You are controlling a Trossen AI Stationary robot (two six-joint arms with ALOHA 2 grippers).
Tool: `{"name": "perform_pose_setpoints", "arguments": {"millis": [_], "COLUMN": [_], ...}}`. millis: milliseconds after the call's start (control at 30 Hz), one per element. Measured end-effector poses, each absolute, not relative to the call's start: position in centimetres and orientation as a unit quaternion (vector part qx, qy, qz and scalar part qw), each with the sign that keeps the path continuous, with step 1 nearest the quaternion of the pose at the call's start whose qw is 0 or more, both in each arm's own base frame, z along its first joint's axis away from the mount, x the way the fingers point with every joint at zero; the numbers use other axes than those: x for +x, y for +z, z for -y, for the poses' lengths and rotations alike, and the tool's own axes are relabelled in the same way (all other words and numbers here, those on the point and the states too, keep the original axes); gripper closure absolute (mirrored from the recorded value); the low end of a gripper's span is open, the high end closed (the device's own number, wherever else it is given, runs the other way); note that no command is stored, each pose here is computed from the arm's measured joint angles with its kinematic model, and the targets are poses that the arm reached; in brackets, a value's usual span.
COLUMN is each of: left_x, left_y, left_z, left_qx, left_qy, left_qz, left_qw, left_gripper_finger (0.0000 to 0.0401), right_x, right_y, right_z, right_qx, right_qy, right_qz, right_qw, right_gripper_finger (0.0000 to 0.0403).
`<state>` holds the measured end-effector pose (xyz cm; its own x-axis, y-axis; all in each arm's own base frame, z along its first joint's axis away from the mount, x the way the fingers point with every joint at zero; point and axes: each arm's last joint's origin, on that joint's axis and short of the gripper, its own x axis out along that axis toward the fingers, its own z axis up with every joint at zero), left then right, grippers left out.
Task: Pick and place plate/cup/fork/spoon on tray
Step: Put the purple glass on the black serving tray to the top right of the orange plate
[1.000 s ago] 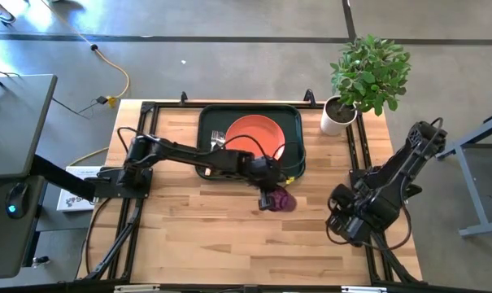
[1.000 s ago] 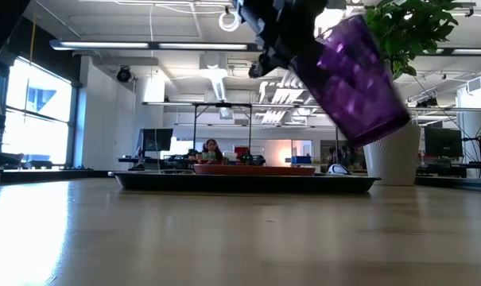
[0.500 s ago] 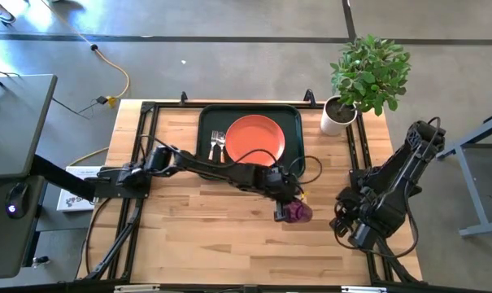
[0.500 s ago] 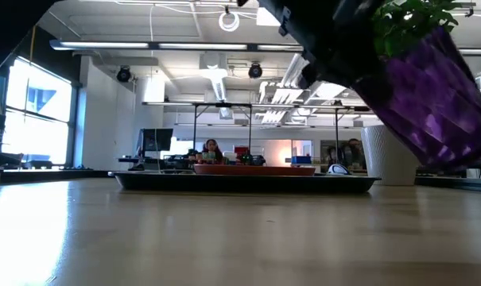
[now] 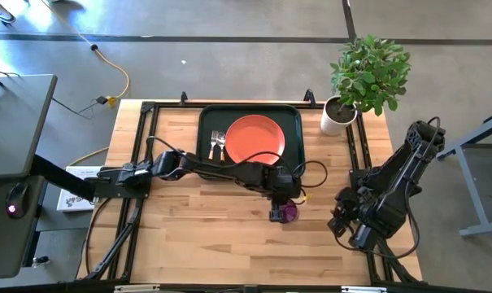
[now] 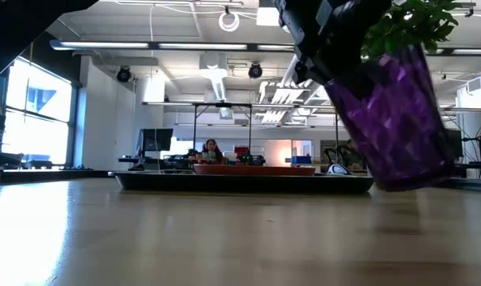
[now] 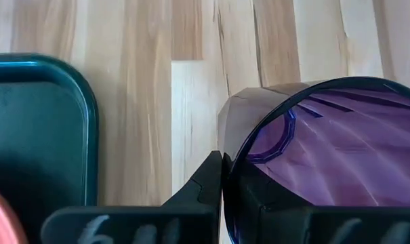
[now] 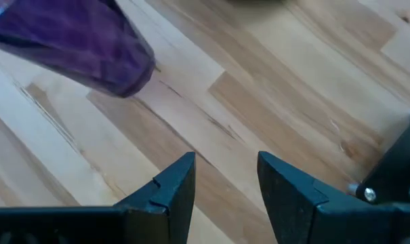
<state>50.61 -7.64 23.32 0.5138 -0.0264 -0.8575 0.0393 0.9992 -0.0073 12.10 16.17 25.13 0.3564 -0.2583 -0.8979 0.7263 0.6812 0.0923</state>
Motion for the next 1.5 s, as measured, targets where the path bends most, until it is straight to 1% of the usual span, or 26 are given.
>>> {"name": "perform_pose_setpoints", "arguments": {"millis": [167, 267, 467, 600, 833, 900, 967, 1067, 1167, 1267, 1433, 1500], "left_x": [50.5, 50.6, 51.0, 51.4, 52.0, 52.3, 52.3, 51.9, 51.2, 50.8, 49.9, 49.6], "left_y": [23.2, 23.2, 23.4, 22.2, 21.8, 22.0, 22.5, 24.1, 26.1, 27.2, 29.7, 29.8], "left_z": [8.0, 8.0, 8.0, 8.1, 8.1, 8.1, 8.1, 8.1, 8.2, 8.5, 8.8, 9.2], "left_qx": [0.003, 0.003, 0.016, 0.02, 0.022, 0.034, 0.045, 0.06, 0.079, 0.098, 0.101, 0.104], "left_qy": [-0.031, -0.031, -0.041, -0.043, -0.045, -0.049, -0.048, -0.03, -0.007, 0.008, 0.008, 0.01], "left_qz": [-0.495, -0.492, -0.473, -0.476, -0.458, -0.441, -0.432, -0.414, -0.4, -0.384, -0.357, -0.349], "left_qw": [0.868, 0.87, 0.88, 0.878, 0.888, 0.895, 0.9, 0.908, 0.913, 0.918, 0.929, 0.931], "left_gripper_finger": [0.0395, 0.0387, 0.0355, 0.0332, 0.0307, 0.0303, 0.03, 0.0297, 0.0297, 0.0297, 0.0297, 0.0297], "right_x": [12.2, 12.2, 12.3, 12.4, 12.5, 12.6, 12.9, 13.1, 13.3, 13.3, 13.9, 14.5], "right_y": [25.2, 25.2, 25.3, 25.3, 25.4, 25.5, 25.6, 25.7, 25.6, 25.6, 26.0, 26.0], "right_z": [-16.1, -16.1, -16.1, -16.0, -16.0, -15.9, -15.9, -15.8, -15.6, -15.6, -15.9, -15.9], "right_qx": [0.245, 0.241, 0.241, 0.234, 0.23, 0.213, 0.197, 0.176, 0.165, 0.146, 0.108, 0.1], "right_qy": [-0.313, -0.314, -0.312, -0.312, -0.31, -0.307, -0.302, -0.3, -0.302, -0.299, -0.279, -0.276], "right_qz": [-0.463, -0.447, -0.435, -0.414, -0.41, -0.383, -0.329, -0.279, -0.272, -0.268, -0.211, -0.212], "right_qw": [0.792, 0.802, 0.809, 0.823, 0.826, 0.845, 0.873, 0.895, 0.899, 0.904, 0.931, 0.932], "right_gripper_finger": [0.0254, 0.0254, 0.0254, 0.0254, 0.0254, 0.0254, 0.0254, 0.0254, 0.0254, 0.0254, 0.0254, 0.0254]}}
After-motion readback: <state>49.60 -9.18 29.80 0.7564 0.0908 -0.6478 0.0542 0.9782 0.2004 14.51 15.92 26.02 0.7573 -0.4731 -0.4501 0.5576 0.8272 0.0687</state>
